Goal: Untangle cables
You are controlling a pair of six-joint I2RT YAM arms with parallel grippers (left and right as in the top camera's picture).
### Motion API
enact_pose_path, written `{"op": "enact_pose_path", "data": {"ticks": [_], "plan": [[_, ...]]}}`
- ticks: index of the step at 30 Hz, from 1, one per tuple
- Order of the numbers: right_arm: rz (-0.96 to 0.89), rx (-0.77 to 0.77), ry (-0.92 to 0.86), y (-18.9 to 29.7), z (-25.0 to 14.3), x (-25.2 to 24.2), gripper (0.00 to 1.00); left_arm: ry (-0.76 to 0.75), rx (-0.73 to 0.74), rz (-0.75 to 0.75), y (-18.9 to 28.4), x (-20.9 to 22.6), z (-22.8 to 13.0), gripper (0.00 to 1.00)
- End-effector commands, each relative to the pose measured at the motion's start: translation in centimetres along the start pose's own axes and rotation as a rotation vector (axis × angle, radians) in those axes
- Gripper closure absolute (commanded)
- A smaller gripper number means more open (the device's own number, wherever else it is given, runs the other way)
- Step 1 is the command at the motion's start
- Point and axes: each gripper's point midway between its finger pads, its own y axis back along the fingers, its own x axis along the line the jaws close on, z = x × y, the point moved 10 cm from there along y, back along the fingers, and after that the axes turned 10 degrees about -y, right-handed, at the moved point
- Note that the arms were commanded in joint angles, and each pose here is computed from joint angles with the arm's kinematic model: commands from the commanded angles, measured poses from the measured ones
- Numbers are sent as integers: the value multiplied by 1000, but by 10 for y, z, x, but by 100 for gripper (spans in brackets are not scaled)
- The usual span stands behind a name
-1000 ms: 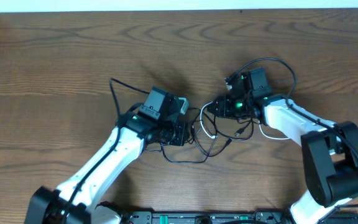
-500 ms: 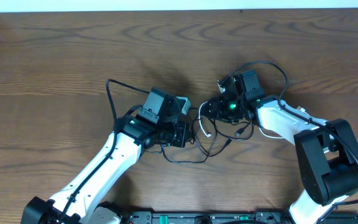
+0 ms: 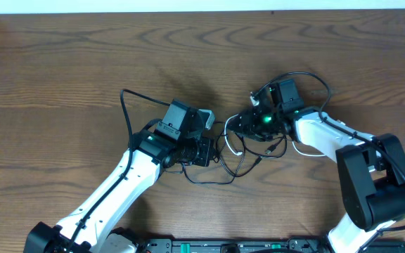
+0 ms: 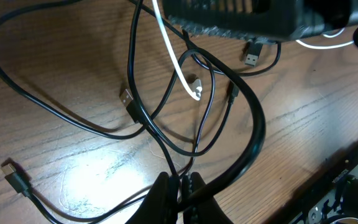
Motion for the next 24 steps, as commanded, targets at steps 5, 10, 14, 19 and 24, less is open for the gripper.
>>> {"op": "enact_pose_path", "data": {"ticks": [5, 10, 14, 19, 24], "plan": [[53, 15, -27, 8, 6, -2, 53, -9, -16, 4, 4, -2, 4, 93], [135, 46, 12, 7, 6, 9, 53, -9, -17, 4, 4, -2, 4, 93], [142, 65, -1, 2, 1, 14, 53, -17, -27, -45, 4, -6, 6, 92], [135, 92, 13, -7, -8, 20, 53, -57, -72, -185, 5, -17, 15, 92], [147, 83, 36, -9, -8, 24, 62, -79, -67, -202, 3, -24, 14, 92]]}}
